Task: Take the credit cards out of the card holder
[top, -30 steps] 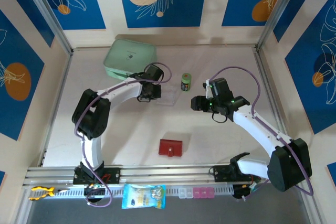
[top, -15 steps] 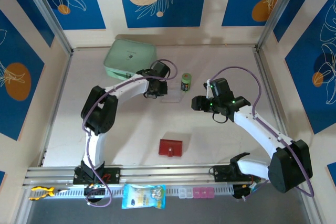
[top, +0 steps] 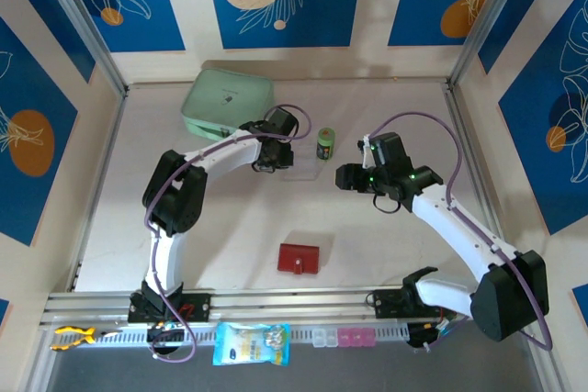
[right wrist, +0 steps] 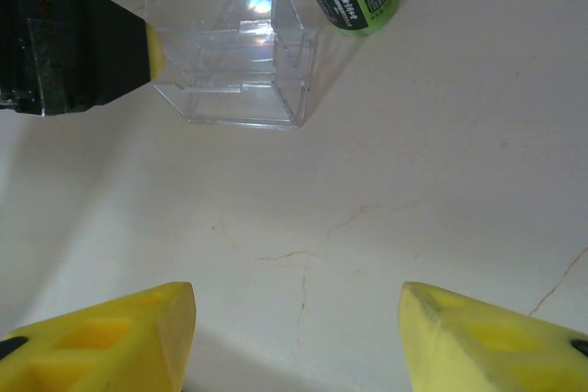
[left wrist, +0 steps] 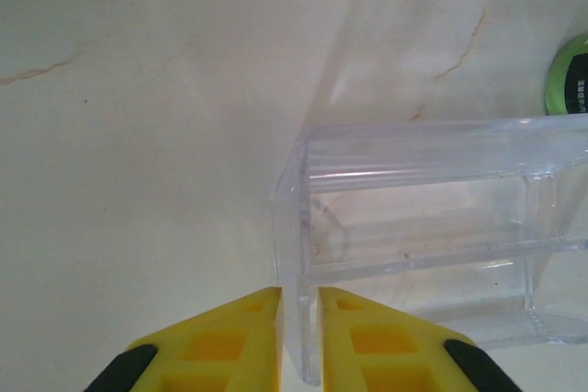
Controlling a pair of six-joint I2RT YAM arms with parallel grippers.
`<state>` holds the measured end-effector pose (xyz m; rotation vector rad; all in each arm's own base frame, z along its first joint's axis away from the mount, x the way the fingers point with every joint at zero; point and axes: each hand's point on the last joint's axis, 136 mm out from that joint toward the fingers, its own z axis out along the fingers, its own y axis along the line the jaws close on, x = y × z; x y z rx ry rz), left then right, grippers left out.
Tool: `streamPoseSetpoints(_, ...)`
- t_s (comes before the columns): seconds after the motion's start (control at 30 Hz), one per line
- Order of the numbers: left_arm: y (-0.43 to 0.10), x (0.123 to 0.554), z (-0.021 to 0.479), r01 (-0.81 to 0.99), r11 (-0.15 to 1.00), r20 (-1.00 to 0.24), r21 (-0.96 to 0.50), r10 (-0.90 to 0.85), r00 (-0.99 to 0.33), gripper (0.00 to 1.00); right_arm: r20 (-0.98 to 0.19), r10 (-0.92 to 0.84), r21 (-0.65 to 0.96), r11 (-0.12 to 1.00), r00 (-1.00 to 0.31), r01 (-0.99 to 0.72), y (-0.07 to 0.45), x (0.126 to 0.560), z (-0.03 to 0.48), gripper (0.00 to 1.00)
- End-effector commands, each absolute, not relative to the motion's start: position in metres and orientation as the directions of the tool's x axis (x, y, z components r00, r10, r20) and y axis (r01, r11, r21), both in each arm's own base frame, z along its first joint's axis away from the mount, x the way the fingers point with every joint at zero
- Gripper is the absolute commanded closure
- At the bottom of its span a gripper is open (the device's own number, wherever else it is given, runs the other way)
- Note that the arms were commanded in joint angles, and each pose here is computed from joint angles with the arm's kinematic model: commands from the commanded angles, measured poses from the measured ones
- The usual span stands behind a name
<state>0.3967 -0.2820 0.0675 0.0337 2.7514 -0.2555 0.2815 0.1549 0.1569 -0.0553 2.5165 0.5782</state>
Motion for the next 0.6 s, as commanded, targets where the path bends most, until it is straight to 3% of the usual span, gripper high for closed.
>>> streamPoseSetpoints(0.0, -0.287, 0.401, 0.086, 0.083, 0.981, -0.401, -0.176, 0.006, -0.916, 0.85, -0.526, 0.076, 0.409, 0.896, -0.847, -0.174, 0.159, 0.275, 0.169, 0.40)
streamPoseSetpoints(0.37, -0.288, 0.403, 0.085, 0.092, 0.982, -0.399, -0.167, 0.018, -0.917, 0.87, -0.524, 0.074, 0.410, 0.895, -0.848, -0.175, 0.160, 0.270, 0.169, 0.40)
streamPoseSetpoints(0.57, -0.285, 0.400, 0.102, 0.100, 0.979, -0.427, -0.179, 0.015, -0.904, 0.83, -0.501, 0.064, 0.425, 0.887, -0.863, -0.181, 0.165, 0.262, 0.171, 0.40)
